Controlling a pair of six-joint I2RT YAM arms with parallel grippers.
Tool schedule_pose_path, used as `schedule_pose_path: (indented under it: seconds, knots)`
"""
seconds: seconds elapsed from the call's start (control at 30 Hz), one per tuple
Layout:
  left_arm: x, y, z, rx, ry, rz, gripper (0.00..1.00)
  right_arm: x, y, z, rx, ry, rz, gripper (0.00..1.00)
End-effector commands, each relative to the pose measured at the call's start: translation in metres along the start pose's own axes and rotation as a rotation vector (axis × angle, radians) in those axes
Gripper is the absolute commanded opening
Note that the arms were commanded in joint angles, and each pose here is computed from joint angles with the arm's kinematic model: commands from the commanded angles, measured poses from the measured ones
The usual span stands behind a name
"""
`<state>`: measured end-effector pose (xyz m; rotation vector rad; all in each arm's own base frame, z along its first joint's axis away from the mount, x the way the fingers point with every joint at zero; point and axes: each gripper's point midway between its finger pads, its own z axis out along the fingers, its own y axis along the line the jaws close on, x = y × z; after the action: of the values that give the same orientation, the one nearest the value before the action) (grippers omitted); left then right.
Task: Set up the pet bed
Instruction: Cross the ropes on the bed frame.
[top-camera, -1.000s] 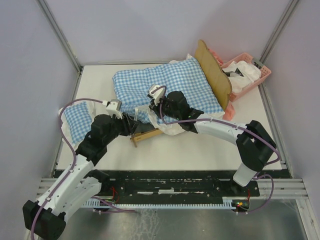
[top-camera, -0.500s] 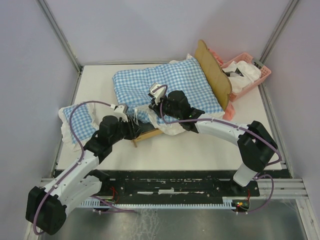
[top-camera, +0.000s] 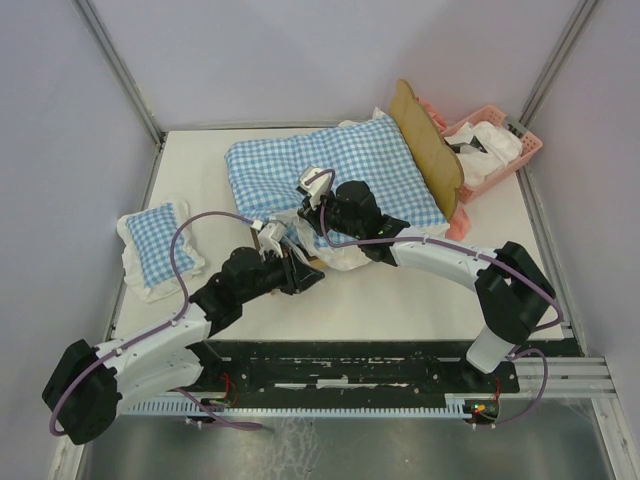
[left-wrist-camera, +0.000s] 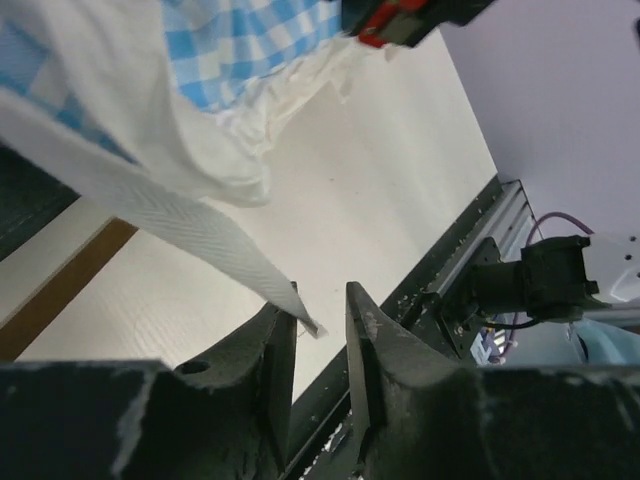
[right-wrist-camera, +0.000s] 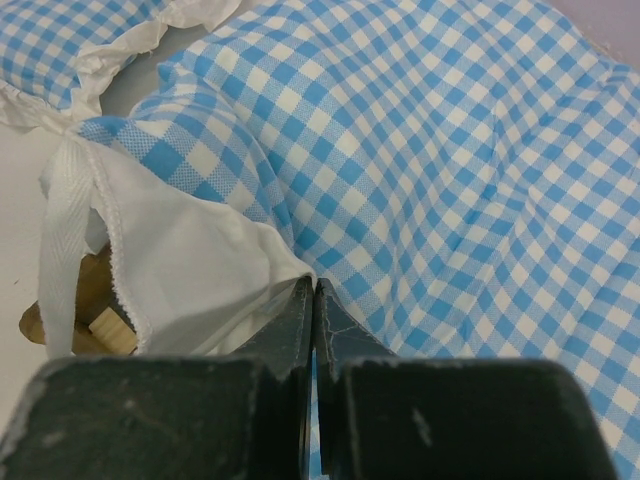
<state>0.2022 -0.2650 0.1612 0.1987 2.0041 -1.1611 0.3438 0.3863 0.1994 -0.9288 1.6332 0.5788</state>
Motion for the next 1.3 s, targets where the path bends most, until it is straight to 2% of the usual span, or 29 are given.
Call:
schedule_pose_path:
  seconds: [0.0,0.17,0.27,0.4,0.63,0.87,1.0,1.2,1.27]
  knots:
    - [-0.016,0.008,-0.003,-0.067,-0.085,-0.003,0.39,-0.033,-0.013,-0.011,0.039,-0.090,-0.012,0.02]
    - [-0.029,0.036,-0.024,-0.267,-0.101,0.116,0.46,-0.031,-0.018,-0.013,0.052,-0.090,-0.017,0.02]
    - [-0.024,0.047,-0.028,-0.305,-0.097,0.130,0.49,-0.030,-0.022,-0.012,0.062,-0.089,-0.019,0.02]
    - [-0.008,0.048,-0.030,-0.298,-0.053,0.062,0.50,-0.023,-0.030,-0.011,0.084,-0.073,-0.020,0.02]
    - [0.013,0.043,-0.033,-0.231,-0.043,-0.058,0.51,-0.016,-0.032,-0.007,0.080,-0.071,-0.008,0.02]
    - [0.032,0.062,-0.040,-0.318,-0.040,-0.198,0.51,-0.020,-0.028,-0.008,0.059,-0.073,-0.017,0.02]
    - [0.007,0.060,-0.055,-0.355,-0.134,-0.157,0.49,-0.018,-0.026,-0.009,0.049,-0.066,-0.027,0.02]
    - [-0.073,0.063,-0.105,-0.552,-0.362,0.100,0.46,-0.016,-0.024,-0.010,0.036,-0.067,-0.027,0.02]
    - [-0.089,0.070,-0.116,-0.643,-0.398,0.177,0.45,-0.018,-0.023,-0.011,0.034,-0.073,-0.025,0.02]
